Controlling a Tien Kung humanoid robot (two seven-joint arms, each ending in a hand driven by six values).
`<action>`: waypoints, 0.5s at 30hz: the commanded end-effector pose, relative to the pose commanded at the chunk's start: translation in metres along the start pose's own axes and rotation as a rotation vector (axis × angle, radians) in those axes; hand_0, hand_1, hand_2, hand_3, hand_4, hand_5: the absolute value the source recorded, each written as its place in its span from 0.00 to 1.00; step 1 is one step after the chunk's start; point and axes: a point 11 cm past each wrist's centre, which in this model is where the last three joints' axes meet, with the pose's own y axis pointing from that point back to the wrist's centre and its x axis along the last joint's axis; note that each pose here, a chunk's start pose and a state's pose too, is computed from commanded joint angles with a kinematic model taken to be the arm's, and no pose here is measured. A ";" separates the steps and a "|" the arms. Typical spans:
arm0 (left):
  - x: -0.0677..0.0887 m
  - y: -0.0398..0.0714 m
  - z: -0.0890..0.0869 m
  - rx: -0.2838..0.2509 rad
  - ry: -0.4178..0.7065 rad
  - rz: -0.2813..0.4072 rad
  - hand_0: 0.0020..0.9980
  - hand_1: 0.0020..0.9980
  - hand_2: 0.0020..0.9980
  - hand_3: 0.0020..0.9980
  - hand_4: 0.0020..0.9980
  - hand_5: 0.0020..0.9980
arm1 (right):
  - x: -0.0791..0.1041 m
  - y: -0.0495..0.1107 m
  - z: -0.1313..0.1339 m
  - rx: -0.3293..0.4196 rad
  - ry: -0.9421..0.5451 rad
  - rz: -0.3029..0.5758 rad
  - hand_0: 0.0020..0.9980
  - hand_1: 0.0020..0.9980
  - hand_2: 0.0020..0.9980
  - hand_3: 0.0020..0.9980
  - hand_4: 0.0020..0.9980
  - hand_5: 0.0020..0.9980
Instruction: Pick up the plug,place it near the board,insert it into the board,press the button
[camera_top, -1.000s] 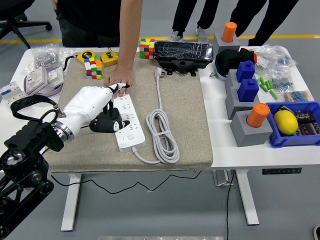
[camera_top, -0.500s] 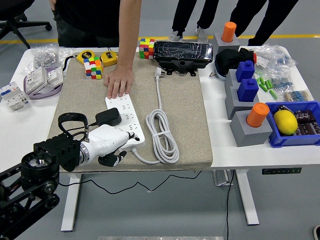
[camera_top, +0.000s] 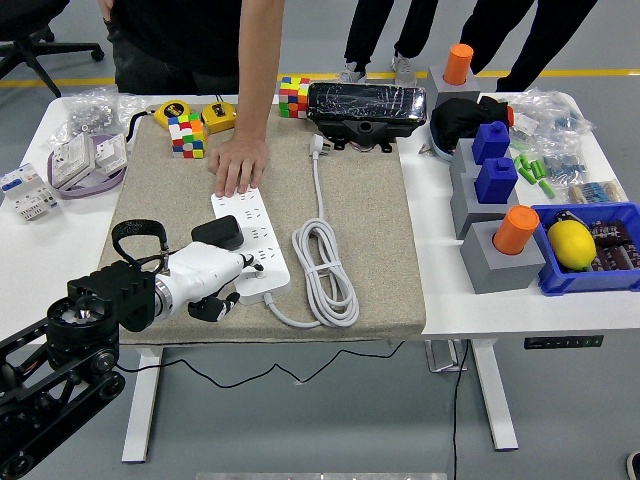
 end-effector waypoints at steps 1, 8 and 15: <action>-0.001 0.000 0.000 -0.001 0.000 -0.002 0.18 0.00 0.10 0.87 0.44 0.00 | 0.000 0.000 0.000 0.001 0.000 0.000 0.79 0.69 0.71 0.76 1.00 1.00; 0.000 -0.002 0.001 -0.003 0.007 0.009 0.18 0.00 0.10 0.87 0.43 0.00 | -0.001 0.000 -0.002 0.002 -0.001 -0.002 0.79 0.69 0.71 0.76 1.00 1.00; -0.004 -0.005 0.000 0.001 0.007 -0.004 0.18 0.00 0.10 0.87 0.43 0.00 | -0.002 0.000 -0.002 0.004 -0.001 -0.003 0.79 0.69 0.71 0.76 1.00 1.00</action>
